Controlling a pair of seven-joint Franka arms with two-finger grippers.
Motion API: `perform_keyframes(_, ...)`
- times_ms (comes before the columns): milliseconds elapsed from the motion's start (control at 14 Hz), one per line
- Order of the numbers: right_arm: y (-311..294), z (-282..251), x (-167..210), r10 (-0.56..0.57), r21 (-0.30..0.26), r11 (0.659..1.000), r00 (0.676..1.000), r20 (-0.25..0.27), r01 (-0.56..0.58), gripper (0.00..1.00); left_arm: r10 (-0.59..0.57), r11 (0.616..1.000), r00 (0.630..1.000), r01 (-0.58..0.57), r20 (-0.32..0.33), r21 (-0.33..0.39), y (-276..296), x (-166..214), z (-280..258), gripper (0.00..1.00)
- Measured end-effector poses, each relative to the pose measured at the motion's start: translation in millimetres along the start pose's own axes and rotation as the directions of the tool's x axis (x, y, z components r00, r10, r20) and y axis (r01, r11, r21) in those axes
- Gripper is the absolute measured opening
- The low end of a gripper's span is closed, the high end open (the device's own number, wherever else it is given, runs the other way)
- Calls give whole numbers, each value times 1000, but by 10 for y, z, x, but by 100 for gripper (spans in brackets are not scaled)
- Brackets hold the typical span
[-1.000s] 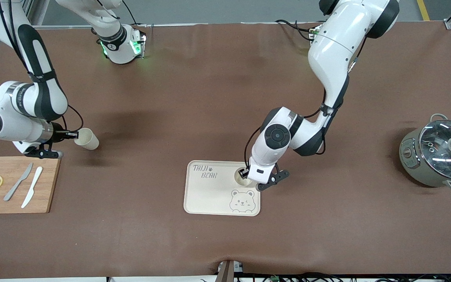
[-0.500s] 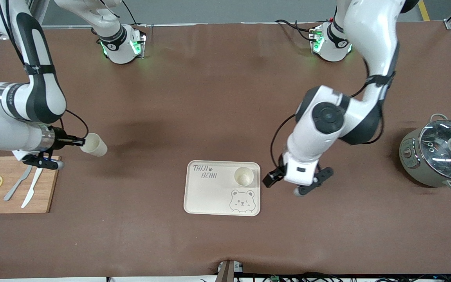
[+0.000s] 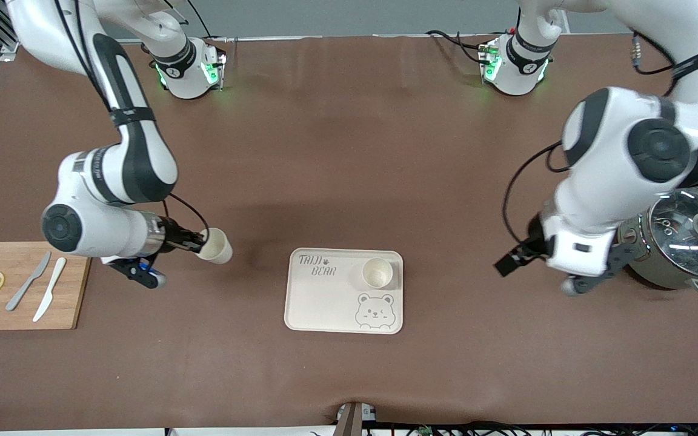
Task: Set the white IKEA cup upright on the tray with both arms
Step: 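Release the cup on the tray while the right gripper carries its cup, then lower the cup onto the tray beside the other cup with the right gripper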
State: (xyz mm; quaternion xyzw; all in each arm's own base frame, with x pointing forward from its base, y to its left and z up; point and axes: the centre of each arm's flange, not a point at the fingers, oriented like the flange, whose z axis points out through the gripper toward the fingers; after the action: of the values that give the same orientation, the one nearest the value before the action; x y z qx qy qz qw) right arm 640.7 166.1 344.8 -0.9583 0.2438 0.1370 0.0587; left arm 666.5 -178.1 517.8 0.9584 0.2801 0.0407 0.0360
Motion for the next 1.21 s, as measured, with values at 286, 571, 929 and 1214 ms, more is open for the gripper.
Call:
perform_keyframes(286,-684,216,-246,110,-11,994,994,-21,-111,2,-3,999,1000,3,13,39,-683,365,-421,100)
perform_keyframes(571,-1205,485,-438,189,1,982,981,-46,-190,2,116,992,993,-117,16,50,-1193,573,-747,100)
perform_keyframes(929,-1588,929,-569,244,106,965,969,-27,-240,2,205,977,978,-206,28,62,-1689,712,-1033,100)
perform_keyframes(1214,-1647,1143,-585,260,96,962,965,-25,-256,2,238,969,971,-238,15,62,-1900,729,-1235,100)
